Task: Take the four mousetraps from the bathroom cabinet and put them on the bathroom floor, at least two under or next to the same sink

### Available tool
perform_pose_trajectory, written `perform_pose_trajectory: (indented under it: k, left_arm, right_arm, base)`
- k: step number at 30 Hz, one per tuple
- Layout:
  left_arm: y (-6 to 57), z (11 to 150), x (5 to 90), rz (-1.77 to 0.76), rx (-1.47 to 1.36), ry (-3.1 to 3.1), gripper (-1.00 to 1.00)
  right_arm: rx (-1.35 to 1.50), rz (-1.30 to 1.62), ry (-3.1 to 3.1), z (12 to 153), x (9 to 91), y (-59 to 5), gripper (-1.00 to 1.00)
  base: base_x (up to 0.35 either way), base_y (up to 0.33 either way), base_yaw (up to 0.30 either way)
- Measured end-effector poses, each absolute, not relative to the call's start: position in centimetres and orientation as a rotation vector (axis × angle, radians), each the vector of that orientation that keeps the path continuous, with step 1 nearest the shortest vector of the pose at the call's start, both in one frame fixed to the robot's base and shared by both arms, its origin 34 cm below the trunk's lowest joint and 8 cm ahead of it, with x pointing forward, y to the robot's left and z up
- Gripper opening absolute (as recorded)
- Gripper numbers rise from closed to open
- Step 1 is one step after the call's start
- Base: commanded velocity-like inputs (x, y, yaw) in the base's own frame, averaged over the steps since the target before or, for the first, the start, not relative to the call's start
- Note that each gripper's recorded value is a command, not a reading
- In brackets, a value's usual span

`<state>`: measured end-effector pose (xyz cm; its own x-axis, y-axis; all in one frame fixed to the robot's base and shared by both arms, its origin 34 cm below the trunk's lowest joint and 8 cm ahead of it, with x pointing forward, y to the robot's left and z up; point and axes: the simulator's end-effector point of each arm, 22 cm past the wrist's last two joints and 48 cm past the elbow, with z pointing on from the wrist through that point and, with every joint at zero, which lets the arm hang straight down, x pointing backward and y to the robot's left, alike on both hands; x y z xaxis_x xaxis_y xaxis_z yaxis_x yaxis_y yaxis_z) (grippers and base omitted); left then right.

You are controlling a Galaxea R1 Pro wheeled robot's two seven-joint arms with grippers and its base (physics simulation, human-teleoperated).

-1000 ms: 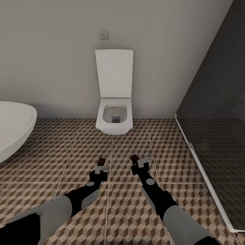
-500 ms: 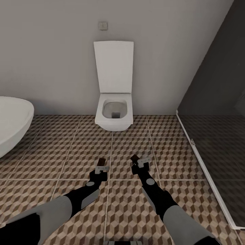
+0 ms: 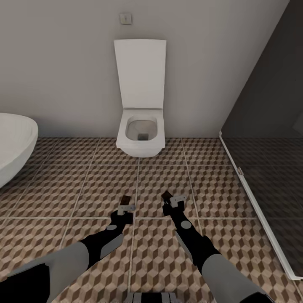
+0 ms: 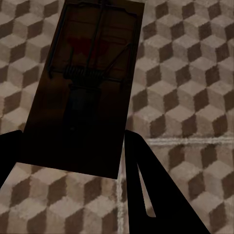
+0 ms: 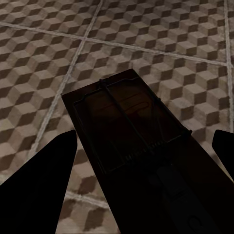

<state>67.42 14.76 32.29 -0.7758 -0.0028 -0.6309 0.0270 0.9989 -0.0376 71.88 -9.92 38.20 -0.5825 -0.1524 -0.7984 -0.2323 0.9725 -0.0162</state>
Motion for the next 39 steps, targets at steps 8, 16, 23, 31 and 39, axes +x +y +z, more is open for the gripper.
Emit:
perform_pose_trajectory:
  k: [8, 16, 23, 31, 39]
  left_arm:
    - [14.8, 30.0, 66.7, -0.058, 0.016, 2.469, -1.00]
    - [14.8, 27.7, 66.0, -0.058, 0.016, 2.479, -1.00]
    - [14.7, 25.7, 65.3, -0.059, 0.016, 2.488, -1.00]
    - [14.7, 23.4, 64.6, -0.060, 0.016, 2.498, -1.00]
    - [14.7, 21.0, 63.8, -0.060, 0.015, 2.508, -1.00]
  right_arm:
    - [-0.268, 0.113, 2.213, 35.9, 71.3, -9.9, -1.00]
    - [-0.268, 0.115, 2.222, 33.5, 70.6, -9.9, -1.00]
    - [-0.268, 0.117, 2.231, 31.5, 70.0, -9.9, -1.00]
    - [-0.268, 0.118, 2.241, 29.1, 69.3, -9.9, -1.00]
    - [-0.268, 0.119, 2.251, 26.7, 68.6, -9.9, -1.00]
  base:
    - [0.000, 0.000, 0.000]
    - [0.000, 0.000, 0.000]
    - [0.000, 0.000, 0.000]
    - [0.000, 0.000, 0.000]
    - [0.000, 0.000, 0.000]
